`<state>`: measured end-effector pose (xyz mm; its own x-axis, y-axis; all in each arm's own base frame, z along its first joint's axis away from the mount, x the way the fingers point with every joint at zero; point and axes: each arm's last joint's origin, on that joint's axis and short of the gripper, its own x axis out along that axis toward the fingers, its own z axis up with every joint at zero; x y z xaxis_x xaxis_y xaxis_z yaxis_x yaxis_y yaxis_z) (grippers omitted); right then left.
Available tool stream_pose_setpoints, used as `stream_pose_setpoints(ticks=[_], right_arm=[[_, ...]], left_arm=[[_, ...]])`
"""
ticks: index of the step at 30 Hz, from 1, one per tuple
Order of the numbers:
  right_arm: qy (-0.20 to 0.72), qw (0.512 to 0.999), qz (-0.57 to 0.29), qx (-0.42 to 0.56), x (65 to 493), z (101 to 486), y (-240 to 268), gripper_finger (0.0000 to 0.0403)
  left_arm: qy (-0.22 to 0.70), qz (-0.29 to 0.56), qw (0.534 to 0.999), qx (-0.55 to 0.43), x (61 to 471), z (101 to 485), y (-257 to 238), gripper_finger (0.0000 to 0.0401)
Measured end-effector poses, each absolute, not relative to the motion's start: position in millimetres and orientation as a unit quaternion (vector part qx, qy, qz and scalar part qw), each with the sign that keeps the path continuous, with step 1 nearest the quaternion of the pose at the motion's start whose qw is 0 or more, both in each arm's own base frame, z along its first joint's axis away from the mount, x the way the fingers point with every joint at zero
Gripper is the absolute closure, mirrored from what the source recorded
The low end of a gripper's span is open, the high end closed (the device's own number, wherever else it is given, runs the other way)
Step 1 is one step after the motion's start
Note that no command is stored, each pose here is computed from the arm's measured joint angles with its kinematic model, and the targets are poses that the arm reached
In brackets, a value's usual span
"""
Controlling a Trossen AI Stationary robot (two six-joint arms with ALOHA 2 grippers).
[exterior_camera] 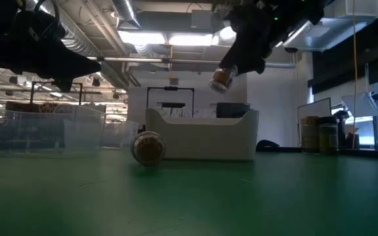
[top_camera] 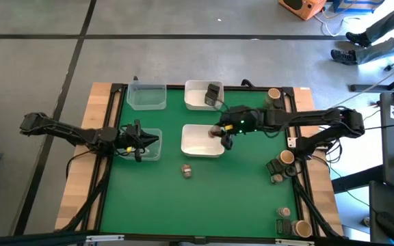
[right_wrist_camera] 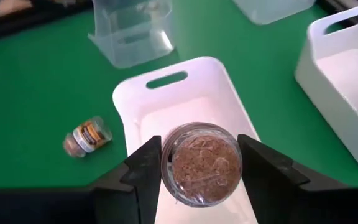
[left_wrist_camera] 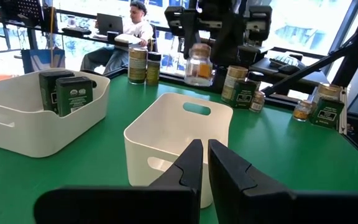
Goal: Sort spices by type
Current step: Put the top brown seasoning bottle into the bottom white bin
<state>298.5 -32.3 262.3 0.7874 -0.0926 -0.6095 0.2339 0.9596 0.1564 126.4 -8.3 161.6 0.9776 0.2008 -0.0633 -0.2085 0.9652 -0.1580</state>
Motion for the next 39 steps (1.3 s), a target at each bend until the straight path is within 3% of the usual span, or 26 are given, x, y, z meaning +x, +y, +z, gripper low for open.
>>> stream_pose_setpoints(ticks=[16, 30, 39], right_arm=[[0.461, 0.88, -0.098, 0.063, 340.3, 204.5, -35.4, 0.0215], [0.503, 0.853, -0.137, 0.039, 348.1, 172.7, -38.8, 0.0213], [0.502, 0.853, -0.135, 0.038, 350.2, 175.8, -38.9, 0.0155]], left_arm=[[0.025, 0.103, 0.991, -0.081, 126.4, 161.2, -8.3, 0.0386], [0.026, 0.104, 0.991, -0.081, 126.4, 161.0, -8.3, 0.0386], [0.025, 0.103, 0.991, -0.082, 126.4, 161.1, -8.3, 0.0386]])
